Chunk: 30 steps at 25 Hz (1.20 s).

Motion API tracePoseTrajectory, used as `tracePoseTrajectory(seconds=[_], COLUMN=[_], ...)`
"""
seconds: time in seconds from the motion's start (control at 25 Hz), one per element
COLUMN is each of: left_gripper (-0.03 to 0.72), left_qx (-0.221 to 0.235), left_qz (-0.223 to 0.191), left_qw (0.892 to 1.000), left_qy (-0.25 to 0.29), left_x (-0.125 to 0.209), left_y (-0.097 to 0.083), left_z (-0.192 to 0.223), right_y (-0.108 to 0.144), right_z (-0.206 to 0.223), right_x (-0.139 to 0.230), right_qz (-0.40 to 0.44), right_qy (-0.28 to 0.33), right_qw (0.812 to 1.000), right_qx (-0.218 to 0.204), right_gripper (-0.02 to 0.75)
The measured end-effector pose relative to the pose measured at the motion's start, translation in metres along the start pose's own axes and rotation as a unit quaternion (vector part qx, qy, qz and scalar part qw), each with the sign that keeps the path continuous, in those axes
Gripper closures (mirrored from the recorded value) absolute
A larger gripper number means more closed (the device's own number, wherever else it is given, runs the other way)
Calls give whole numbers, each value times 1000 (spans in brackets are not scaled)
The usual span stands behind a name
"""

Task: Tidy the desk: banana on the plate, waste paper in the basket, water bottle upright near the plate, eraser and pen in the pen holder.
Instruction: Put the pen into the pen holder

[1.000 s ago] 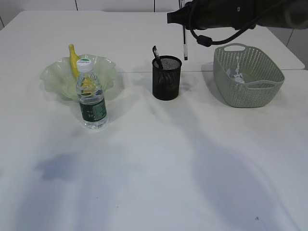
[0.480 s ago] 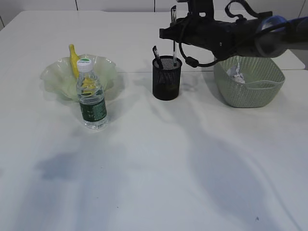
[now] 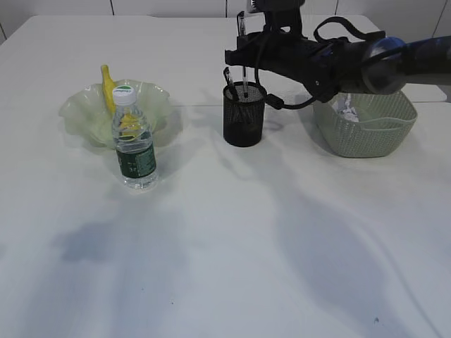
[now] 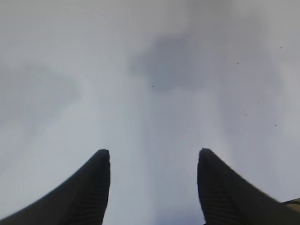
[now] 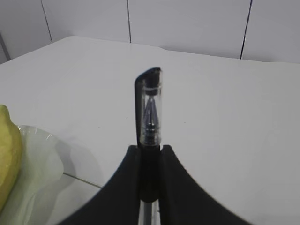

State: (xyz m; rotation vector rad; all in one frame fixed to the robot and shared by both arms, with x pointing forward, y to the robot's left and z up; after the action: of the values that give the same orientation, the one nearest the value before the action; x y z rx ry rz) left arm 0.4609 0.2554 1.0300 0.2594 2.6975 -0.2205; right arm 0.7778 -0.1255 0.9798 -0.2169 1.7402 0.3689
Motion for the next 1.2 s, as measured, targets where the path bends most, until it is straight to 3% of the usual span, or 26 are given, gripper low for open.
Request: tracePoseTrajectory(seconds=[1.04, 1.2], left_gripper=[273, 273], left_qx=[0, 0], left_qz=[0, 0], left_qw=[1000, 1000], left_qy=[0, 0], left_x=[0, 0], left_y=[0, 0], left_z=[0, 0], right_y=[-5, -5], right_z=[0, 0], right_x=[13, 13], right_qz=[-11, -11], right_qy=[58, 58], right_qw=[998, 998], right_qx=[23, 23], right_gripper=[692, 654])
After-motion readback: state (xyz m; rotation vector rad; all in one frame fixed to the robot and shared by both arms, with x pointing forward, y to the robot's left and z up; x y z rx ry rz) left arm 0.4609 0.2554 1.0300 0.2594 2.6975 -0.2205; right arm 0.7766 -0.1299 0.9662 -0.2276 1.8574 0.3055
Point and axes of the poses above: a point on each arm's last joint axis where the gripper is mounted, z pointing out along that axis toward the gripper, y along the wrist's bending axis when the last joint is at zero, x = y × z, the point moved 2 cm from there along z, pointing out along that axis toward the gripper, and after that the axes turned 8 degrees about z, right-handed, at the moved point
